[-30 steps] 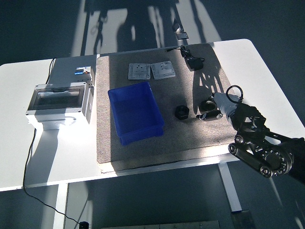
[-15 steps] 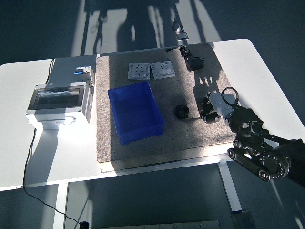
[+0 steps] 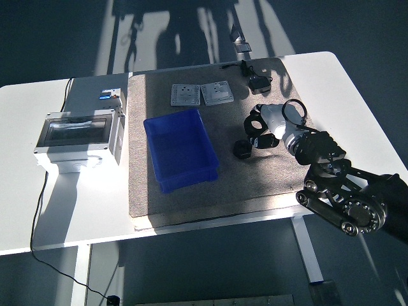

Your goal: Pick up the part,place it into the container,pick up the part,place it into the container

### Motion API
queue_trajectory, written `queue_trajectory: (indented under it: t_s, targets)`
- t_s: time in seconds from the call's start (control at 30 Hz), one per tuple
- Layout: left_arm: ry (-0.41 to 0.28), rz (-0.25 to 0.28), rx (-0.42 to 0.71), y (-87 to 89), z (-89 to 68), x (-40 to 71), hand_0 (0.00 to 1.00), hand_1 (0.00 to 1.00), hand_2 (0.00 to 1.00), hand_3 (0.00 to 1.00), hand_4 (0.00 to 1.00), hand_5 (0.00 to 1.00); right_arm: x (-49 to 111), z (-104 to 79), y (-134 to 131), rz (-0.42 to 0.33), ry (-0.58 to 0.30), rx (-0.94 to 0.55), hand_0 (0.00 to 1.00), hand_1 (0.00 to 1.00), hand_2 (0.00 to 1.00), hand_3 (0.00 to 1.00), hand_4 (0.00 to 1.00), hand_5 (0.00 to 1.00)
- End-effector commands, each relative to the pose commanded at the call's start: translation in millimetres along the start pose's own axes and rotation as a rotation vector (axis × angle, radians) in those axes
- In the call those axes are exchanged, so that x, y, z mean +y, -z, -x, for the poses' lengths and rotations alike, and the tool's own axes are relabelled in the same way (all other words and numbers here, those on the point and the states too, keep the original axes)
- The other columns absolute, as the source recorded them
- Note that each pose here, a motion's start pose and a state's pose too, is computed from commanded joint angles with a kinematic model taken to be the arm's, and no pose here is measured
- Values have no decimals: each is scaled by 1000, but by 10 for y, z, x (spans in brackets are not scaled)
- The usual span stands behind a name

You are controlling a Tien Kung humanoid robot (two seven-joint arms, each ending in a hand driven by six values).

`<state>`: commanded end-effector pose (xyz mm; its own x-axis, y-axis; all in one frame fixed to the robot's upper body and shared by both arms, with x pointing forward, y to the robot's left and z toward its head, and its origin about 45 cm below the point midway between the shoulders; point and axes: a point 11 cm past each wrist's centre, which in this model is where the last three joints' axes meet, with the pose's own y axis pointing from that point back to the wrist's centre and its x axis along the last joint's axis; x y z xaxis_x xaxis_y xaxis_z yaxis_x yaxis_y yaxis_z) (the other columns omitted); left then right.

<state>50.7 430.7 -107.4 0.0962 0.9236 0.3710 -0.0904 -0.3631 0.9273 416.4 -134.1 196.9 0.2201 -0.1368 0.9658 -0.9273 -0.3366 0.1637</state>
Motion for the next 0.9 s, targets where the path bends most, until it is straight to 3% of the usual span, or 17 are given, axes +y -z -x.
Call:
queue_trajectory:
  t_s: [0.2, 0.33, 0.47, 0.5, 0.67, 0.7, 0.87, 0.9]
  targets:
    - [23, -24, 43, 72, 76, 1, 690, 700, 699, 631, 859, 998, 90, 131, 825, -280, -50, -69, 611, 398, 553, 609, 168, 2]
    - [64, -67, 51, 161, 130, 4, 698, 701, 707, 654, 860, 998, 220, 222, 1124, -404, -78, -84, 648, 407, 552, 593, 144, 2]
    - [77, -79, 43, 172, 149, 6, 698, 701, 707, 654, 860, 998, 209, 279, 1088, -395, -93, -72, 648, 407, 552, 593, 144, 2]
    - [81, -82, 38, 173, 153, 7, 702, 709, 728, 706, 865, 998, 200, 296, 1056, -382, -96, -73, 670, 487, 553, 588, 123, 2]
    - [127, -120, 34, 203, 191, 16, 702, 709, 728, 706, 865, 998, 152, 361, 893, -322, -102, -112, 670, 487, 553, 588, 123, 2]
    - [133, -125, 33, 205, 193, 18, 709, 717, 743, 724, 872, 998, 141, 373, 865, -311, -95, -116, 730, 690, 649, 669, 37, 2]
    - [141, -135, 32, 206, 190, 20, 709, 717, 743, 724, 872, 998, 115, 471, 786, -265, -17, -103, 730, 690, 649, 669, 37, 2]
    - [138, -135, 32, 201, 186, 20, 714, 724, 754, 740, 880, 998, 114, 479, 786, -262, -4, -92, 926, 872, 819, 840, 484, 170]
